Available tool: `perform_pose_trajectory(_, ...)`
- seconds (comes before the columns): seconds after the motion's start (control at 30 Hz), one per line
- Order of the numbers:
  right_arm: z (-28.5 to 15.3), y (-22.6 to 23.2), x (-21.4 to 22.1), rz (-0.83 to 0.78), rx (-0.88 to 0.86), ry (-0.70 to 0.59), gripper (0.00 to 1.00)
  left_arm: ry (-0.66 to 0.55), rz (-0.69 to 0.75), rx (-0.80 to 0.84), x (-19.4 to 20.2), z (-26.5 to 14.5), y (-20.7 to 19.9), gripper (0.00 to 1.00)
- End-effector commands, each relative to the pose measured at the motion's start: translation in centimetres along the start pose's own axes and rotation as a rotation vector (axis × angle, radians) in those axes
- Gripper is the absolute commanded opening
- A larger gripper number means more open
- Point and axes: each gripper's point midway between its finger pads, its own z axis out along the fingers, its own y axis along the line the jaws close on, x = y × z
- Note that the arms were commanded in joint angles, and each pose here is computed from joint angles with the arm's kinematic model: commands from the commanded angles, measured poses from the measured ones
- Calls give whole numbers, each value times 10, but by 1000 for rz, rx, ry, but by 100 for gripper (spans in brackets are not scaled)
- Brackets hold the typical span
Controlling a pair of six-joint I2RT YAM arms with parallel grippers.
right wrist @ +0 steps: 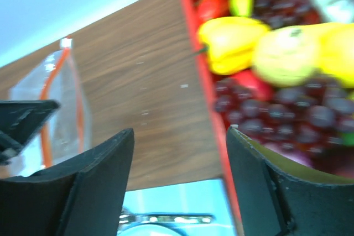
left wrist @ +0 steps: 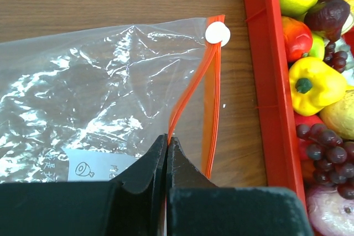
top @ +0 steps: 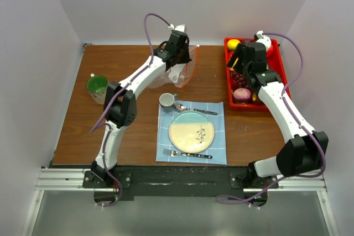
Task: Place the food in the zip-top bag and seal the zipper
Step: Pick up the fake fruit from the bin.
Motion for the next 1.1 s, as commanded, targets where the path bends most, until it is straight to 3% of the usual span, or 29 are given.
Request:
perform_pose_trajectory(0.0,-8,-55,-14,-78,186,-2,74,-74,-45,113,-22,0,-34,0)
perform_pose_trajectory(0.13,-12,-72,-11,-64,230,34,76,-61,-44,134,-15,3,-41,0)
perform_pose_trajectory(0.27,-33,-102,-1,-37,327,36,89,-59,-40,137,-14,3,-42,0)
perform_pose_trajectory(0.43,-50,-124,13,-7,380,38,98,-59,-41,146,-14,3,-44,0)
perform_pose_trajectory(0.6,-35,-138,41,46,372,135,99,-61,-46,151,-14,2,-45,0)
perform_pose_trajectory(0.67,-30,-155,44,106,384,147,99,-61,-49,155,-15,1,-45,0)
perform_pose_trajectory(1.07,1,-158,58,366,244,174,99,-58,-47,155,-13,2,-45,0)
